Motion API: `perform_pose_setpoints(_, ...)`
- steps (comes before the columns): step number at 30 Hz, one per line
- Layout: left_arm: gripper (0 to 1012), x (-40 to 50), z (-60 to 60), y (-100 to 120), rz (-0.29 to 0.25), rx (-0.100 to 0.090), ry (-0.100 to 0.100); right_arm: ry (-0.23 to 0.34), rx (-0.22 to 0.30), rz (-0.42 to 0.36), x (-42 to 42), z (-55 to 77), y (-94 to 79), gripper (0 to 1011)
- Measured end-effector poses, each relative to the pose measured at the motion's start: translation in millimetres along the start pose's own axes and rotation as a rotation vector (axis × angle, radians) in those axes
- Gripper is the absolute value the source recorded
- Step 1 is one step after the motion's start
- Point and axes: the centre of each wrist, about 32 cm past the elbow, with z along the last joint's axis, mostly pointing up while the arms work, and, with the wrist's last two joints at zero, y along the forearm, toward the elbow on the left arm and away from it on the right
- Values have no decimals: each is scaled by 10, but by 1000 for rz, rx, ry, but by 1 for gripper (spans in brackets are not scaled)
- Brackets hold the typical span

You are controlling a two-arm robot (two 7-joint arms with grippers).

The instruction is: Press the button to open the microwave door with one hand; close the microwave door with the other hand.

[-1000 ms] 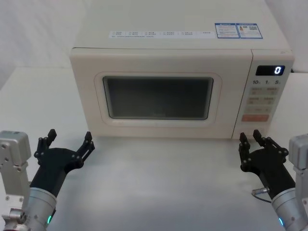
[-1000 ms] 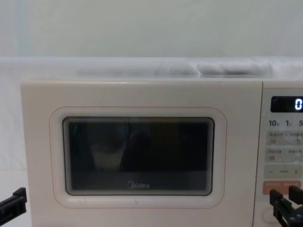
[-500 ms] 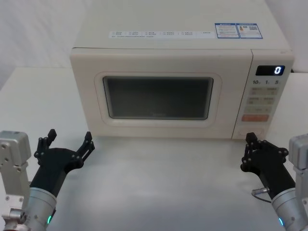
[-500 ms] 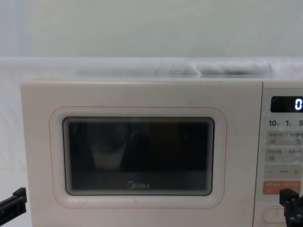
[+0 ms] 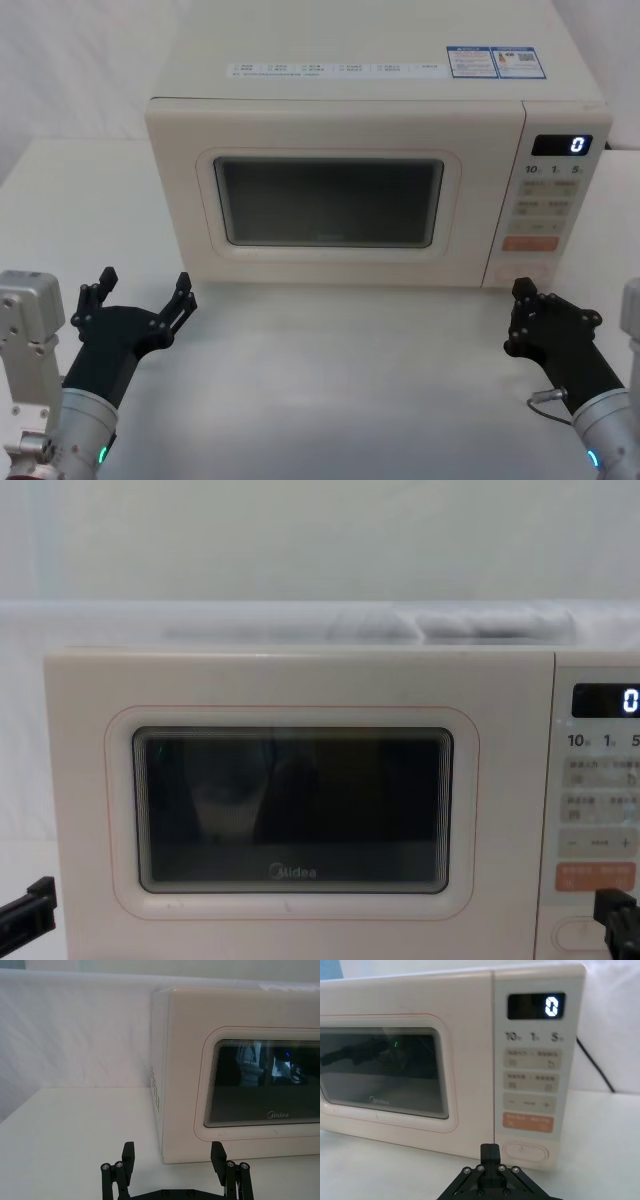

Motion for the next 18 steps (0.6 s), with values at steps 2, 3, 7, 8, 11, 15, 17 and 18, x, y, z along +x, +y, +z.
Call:
perform_pose_setpoints(2,1001,0,0,0,0,0,0,39,-14,3,57,2,7,0)
perform_pose_setpoints(3,1001,0,0,0,0,0,0,53,-21,5,77,6,12,0)
perform_pose_setpoints(7,1001,0,0,0,0,0,0,90,-55,4,182,22,49,0)
perform_pose_setpoints(8,1001,0,0,0,0,0,0,93,-69,3,221,25,72,0)
perform_pose_setpoints(11,1001,0,0,0,0,0,0,84,-97,-3,294,9,130,0)
perform_pose_setpoints(15,1001,0,0,0,0,0,0,60,-126,-10,370,-42,231,0)
perform_pose_setpoints(17,1001,0,0,0,0,0,0,51,-136,-11,383,-68,264,0)
perform_pose_setpoints(18,1001,0,0,0,0,0,0,44,-140,-10,390,-82,301,0)
